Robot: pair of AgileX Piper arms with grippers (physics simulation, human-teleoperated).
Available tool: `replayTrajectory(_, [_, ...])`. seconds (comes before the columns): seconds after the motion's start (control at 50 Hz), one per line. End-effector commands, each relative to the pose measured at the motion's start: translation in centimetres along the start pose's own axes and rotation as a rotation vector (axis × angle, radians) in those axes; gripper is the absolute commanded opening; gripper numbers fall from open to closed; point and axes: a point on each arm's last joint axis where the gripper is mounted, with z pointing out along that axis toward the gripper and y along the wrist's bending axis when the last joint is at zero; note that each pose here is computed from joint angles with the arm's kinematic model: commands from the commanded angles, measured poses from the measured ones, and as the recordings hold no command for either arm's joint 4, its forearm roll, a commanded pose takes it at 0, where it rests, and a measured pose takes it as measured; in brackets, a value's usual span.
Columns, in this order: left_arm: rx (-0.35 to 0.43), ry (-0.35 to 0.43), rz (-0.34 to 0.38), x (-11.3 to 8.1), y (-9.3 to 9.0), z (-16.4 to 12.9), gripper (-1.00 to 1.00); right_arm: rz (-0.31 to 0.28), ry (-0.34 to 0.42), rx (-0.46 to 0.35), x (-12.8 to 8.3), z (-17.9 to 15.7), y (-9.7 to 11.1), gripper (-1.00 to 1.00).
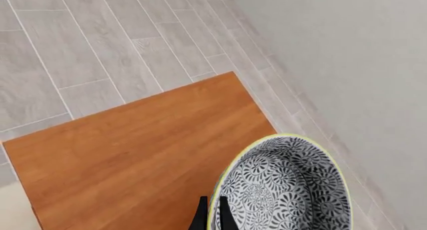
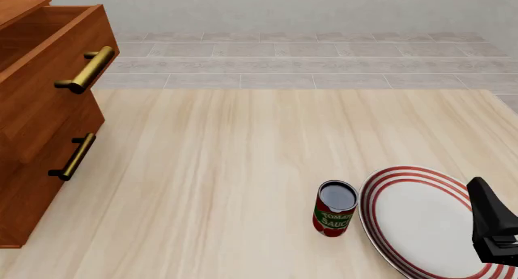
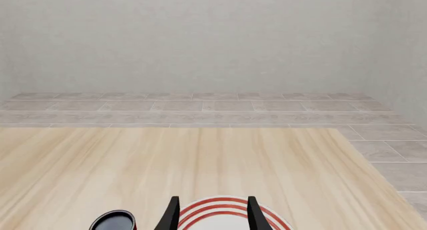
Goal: Put the bowl on top of the cabinet.
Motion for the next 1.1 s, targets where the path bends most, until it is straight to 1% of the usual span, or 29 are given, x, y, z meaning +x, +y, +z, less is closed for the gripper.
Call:
replayTrajectory(0.02, [0.006, -0.013, 0.006, -0.2, 0.1, 0.1, -1.0, 0.0, 0.0, 0.0, 0.0, 0.0, 0.0, 1.0])
replayTrajectory(0.2, [0.01, -0.007, 0.015, 0.1, 0.0, 0.5, -1.0, 0.0, 0.0, 0.0, 0.0, 0.0, 0.0, 1.0])
replayTrajectory(0.22, [0.023, -0.004, 0.021, 0.3, -0.3, 0.5, -1.0, 0.0, 0.0, 0.0, 0.0, 0.0, 0.0, 1.0])
replayTrajectory(0.26, [0.021, -0.002, 0.015, 0.4, -0.3, 0.6, -1.0, 0.0, 0.0, 0.0, 0.0, 0.0, 0.0, 1.0])
replayTrajectory(0.28, [0.044, 0.025, 0.013, 1.1, -1.1, 1.0, -1.0, 0.0, 0.0, 0.0, 0.0, 0.0, 0.0, 1.0])
replayTrajectory(0.32, [0.027, 0.013, 0.016, 0.6, -0.6, 0.8, -1.0, 0.0, 0.0, 0.0, 0.0, 0.0, 0.0, 1.0])
replayTrajectory(0.34, [0.031, 0.013, 0.018, 0.6, -0.7, 0.8, -1.0, 0.0, 0.0, 0.0, 0.0, 0.0, 0.0, 1.0])
replayTrajectory(0.36, [0.032, 0.018, 0.016, 0.7, -0.8, 0.9, 1.0, 0.0, 0.0, 0.0, 0.0, 0.0, 0.0, 1.0])
replayTrajectory(0.44, [0.026, 0.026, 0.032, 0.6, -0.8, 1.0, 1.0, 0.0, 0.0, 0.0, 0.0, 0.0, 0.0, 1.0])
replayTrajectory(0.46, [0.028, 0.017, 0.037, 0.4, -0.9, 0.7, 1.0, 0.0, 0.0, 0.0, 0.0, 0.0, 0.0, 1.0])
replayTrajectory(0.72, [0.039, -0.011, 0.034, -0.2, -1.0, -0.6, 1.0, 0.0, 0.0, 0.0, 0.0, 0.0, 0.0, 1.0])
replayTrajectory(0.78, [0.058, -0.037, 0.032, -0.5, -1.2, -2.0, 1.0, 0.0, 0.0, 0.0, 0.0, 0.0, 0.0, 1.0])
replayTrajectory(0.8, [0.069, -0.055, 0.029, -0.7, -1.3, -2.9, 1.0, 0.0, 0.0, 0.0, 0.0, 0.0, 0.0, 1.0])
replayTrajectory(0.84, [0.074, -0.061, 0.025, -0.7, -1.3, -3.3, 1.0, 0.0, 0.0, 0.0, 0.0, 0.0, 0.0, 1.0])
replayTrajectory(0.86, [0.103, -0.085, 0.024, -0.9, -1.7, -4.8, 1.0, 0.0, 0.0, 0.0, 0.0, 0.0, 0.0, 1.0])
replayTrajectory(0.88, [0.103, -0.085, 0.024, -0.9, -1.7, -4.8, 1.0, 0.0, 0.0, 0.0, 0.0, 0.0, 0.0, 1.0])
replayTrajectory(0.9, [0.122, -0.087, 0.027, -0.8, -2.1, -5.4, 1.0, 0.0, 0.0, 0.0, 0.0, 0.0, 0.0, 1.0])
replayTrajectory(0.92, [0.138, -0.11, 0.025, -1.0, -2.1, -6.5, 1.0, 0.0, 0.0, 0.0, 0.0, 0.0, 0.0, 1.0])
replayTrajectory(0.94, [0.145, -0.12, 0.026, -1.1, -2.1, -7.1, 1.0, 0.0, 0.0, 0.0, 0.0, 0.0, 0.0, 1.0])
replayTrajectory(0.98, [0.172, -0.11, 0.025, -0.6, -2.5, -7.9, 1.0, 0.0, 0.0, 0.0, 0.0, 0.0, 0.0, 1.0])
replayTrajectory(1.02, [0.184, -0.12, 0.023, -0.5, -2.5, -8.8, 1.0, 0.0, 0.0, 0.0, 0.0, 0.0, 0.0, 1.0])
replayTrajectory(1.1, [0.208, -0.113, 0.021, -0.1, -2.7, -9.8, 1.0, 0.0, 0.0, 0.0, 0.0, 0.0, 0.0, 1.0])
